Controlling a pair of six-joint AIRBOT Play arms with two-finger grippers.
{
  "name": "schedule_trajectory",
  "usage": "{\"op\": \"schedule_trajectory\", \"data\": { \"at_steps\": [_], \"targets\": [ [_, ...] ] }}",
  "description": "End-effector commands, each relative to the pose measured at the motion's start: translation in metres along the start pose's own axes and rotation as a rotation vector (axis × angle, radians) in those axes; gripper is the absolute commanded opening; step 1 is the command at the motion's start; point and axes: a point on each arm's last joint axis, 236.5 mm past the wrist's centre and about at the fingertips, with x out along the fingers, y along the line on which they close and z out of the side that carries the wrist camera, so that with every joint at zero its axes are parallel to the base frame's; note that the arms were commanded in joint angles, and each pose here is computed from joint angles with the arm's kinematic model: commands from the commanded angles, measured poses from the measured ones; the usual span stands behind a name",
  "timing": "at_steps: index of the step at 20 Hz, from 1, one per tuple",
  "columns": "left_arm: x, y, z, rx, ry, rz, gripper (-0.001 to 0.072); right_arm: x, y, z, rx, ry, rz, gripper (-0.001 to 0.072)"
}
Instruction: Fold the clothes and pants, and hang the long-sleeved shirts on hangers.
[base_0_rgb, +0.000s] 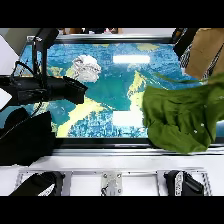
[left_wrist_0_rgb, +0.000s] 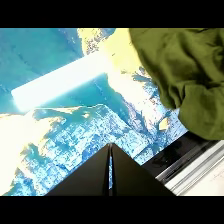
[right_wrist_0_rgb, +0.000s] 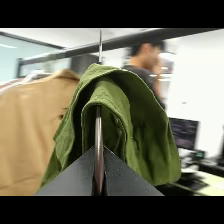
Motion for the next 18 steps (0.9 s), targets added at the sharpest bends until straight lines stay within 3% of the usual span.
{"op": "schedule_trajectory", "data": {
  "at_steps": [1,11,18],
  "targets": [
    [0.0,0.001,0.0,0.011,0.0,0.002,0.0014,0.008,-0.029,0.014,-0.106,-0.016,-0.117,0.0002],
    [0.0,0.001,-0.002,0.037,0.01,0.003,0.0014,0.069,-0.062,0.067,-0.179,-0.09,-0.268,0.0002],
    [-0.001,0.013,-0.009,0.052,0.042,0.049,0.0014,0.092,-0.096,0.032,-0.107,-0.014,-0.36,0.0002]
  ]
}}
